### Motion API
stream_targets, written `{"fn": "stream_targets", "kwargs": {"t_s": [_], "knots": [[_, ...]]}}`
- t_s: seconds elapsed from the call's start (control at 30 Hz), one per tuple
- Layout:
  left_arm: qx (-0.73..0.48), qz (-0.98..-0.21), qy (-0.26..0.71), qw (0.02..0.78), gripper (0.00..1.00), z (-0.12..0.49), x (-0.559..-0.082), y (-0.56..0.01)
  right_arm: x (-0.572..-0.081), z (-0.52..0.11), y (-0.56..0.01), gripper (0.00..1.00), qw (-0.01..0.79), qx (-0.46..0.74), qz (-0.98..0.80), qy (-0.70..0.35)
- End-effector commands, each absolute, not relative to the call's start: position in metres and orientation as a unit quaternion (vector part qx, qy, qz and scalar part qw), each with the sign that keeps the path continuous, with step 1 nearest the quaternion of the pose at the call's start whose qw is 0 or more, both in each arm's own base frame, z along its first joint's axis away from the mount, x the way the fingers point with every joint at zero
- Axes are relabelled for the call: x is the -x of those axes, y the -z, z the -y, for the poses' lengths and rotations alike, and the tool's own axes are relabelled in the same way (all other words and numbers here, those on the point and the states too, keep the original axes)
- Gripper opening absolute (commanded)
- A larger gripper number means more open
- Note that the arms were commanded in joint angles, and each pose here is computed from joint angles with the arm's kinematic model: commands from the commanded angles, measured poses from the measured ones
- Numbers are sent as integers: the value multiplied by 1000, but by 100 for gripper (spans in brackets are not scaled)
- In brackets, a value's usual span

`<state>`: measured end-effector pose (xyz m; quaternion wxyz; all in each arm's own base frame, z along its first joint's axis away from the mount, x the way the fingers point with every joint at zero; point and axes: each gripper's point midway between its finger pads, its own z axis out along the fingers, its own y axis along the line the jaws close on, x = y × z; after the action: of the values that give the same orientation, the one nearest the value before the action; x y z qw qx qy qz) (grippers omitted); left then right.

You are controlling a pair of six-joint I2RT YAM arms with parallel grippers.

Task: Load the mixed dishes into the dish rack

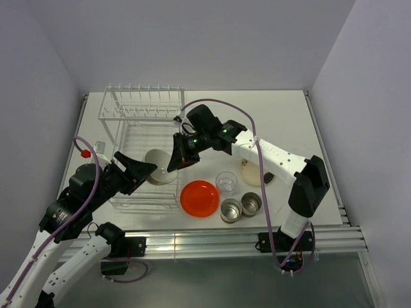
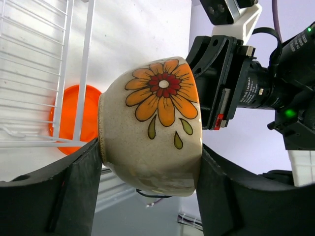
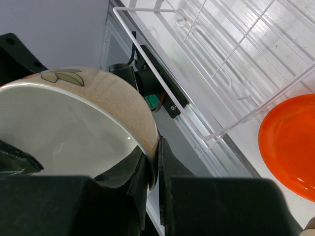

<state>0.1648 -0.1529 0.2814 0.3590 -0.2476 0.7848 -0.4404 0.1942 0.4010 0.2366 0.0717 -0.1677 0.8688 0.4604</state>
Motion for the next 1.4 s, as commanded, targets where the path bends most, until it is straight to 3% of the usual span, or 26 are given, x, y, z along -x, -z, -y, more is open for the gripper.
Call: {"fn": "stream_targets", "kwargs": {"t_s": [0.0,0.03,0.1,0.13,0.17,0.23,0.33,0.47,0.77,1.37], "knots": [[250,-766,459,374,64,154,-169,-295,-194,-408,-275,0,101,191,-835,-505],[251,-766,457,376,48,153,-170,-296,-194,-409,-275,0,100,192,-835,-506],[254,-768,454,374,30,152,-169,-295,-194,-410,-273,0,97,191,-835,-508],[255,-771,452,370,9,151,-167,-294,-194,-410,-272,0,96,192,-835,-507],[267,-770,439,377,0,147,-171,-292,-195,-411,-273,0,96,193,-835,-507],[271,-776,428,376,0,143,-170,-289,-196,-412,-271,1,96,195,-836,-505],[278,-781,416,374,0,140,-169,-286,-199,-414,-266,12,94,197,-838,-500],[285,-785,404,373,0,136,-169,-282,-205,-416,-262,33,99,199,-843,-489],[301,-795,376,369,0,128,-168,-274,-213,-417,-258,51,109,198,-849,-478],[266,-848,258,379,0,121,-197,-292,-265,-349,-250,55,198,117,-884,-406]]}}
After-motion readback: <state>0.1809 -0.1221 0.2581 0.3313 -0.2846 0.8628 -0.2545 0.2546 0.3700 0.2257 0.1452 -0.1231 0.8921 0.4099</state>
